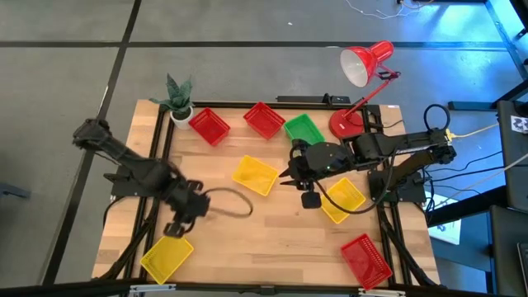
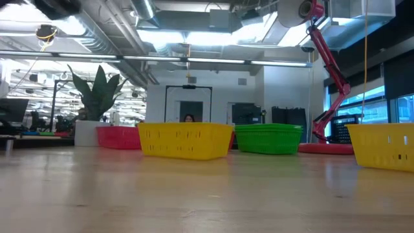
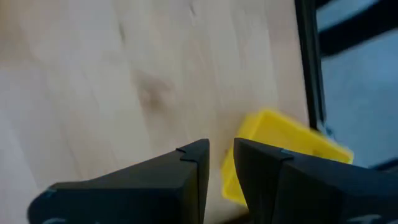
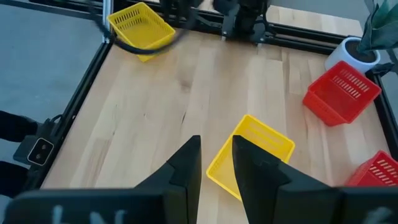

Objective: Stack baskets by color
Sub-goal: Stack the bottom left yellow bin on the top left yellow bin

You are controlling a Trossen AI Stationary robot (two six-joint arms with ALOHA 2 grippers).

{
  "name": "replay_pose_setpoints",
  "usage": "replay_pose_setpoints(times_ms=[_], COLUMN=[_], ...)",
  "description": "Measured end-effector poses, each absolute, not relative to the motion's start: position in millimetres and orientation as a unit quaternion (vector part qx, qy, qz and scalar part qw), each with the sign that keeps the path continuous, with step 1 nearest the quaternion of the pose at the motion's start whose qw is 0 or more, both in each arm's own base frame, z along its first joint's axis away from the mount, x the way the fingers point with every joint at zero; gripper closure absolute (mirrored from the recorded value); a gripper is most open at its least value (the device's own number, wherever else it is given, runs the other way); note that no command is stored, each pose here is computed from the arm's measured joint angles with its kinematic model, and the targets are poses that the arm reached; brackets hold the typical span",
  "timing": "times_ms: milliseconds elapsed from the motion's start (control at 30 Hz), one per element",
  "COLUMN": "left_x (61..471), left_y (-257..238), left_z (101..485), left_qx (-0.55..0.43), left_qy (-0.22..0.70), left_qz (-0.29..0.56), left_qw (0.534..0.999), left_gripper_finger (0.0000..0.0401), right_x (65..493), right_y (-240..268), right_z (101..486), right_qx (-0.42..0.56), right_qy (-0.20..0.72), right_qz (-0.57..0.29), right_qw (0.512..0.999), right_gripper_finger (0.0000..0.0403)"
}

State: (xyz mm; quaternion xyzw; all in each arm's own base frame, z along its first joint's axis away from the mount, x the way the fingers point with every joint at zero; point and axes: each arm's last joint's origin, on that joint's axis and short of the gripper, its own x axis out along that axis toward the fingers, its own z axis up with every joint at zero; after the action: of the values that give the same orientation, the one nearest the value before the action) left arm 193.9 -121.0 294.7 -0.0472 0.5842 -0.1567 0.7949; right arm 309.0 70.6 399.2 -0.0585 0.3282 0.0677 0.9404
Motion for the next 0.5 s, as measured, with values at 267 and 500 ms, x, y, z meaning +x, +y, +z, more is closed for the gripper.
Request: replay_pose_setpoints(times_ms=[267,500], left_x=[178,174], left_y=[-162,-190], left_z=[280,260], left_qx=[0.012,0.048], left_qy=[0.606,0.629], left_qz=[-0.183,-0.196], left_qw=[0.774,0.750], left_gripper_finger=[0.0336,0.0336], right_x=[309,309], right_y=[71,71], right_z=[399,399], right_qx=[-0.060,-0.059], right_qy=[0.328,0.328], right_qz=[0.068,0.068], right_qw=[0.940,0.940], right_gripper_finger=[0.0311,0.0311])
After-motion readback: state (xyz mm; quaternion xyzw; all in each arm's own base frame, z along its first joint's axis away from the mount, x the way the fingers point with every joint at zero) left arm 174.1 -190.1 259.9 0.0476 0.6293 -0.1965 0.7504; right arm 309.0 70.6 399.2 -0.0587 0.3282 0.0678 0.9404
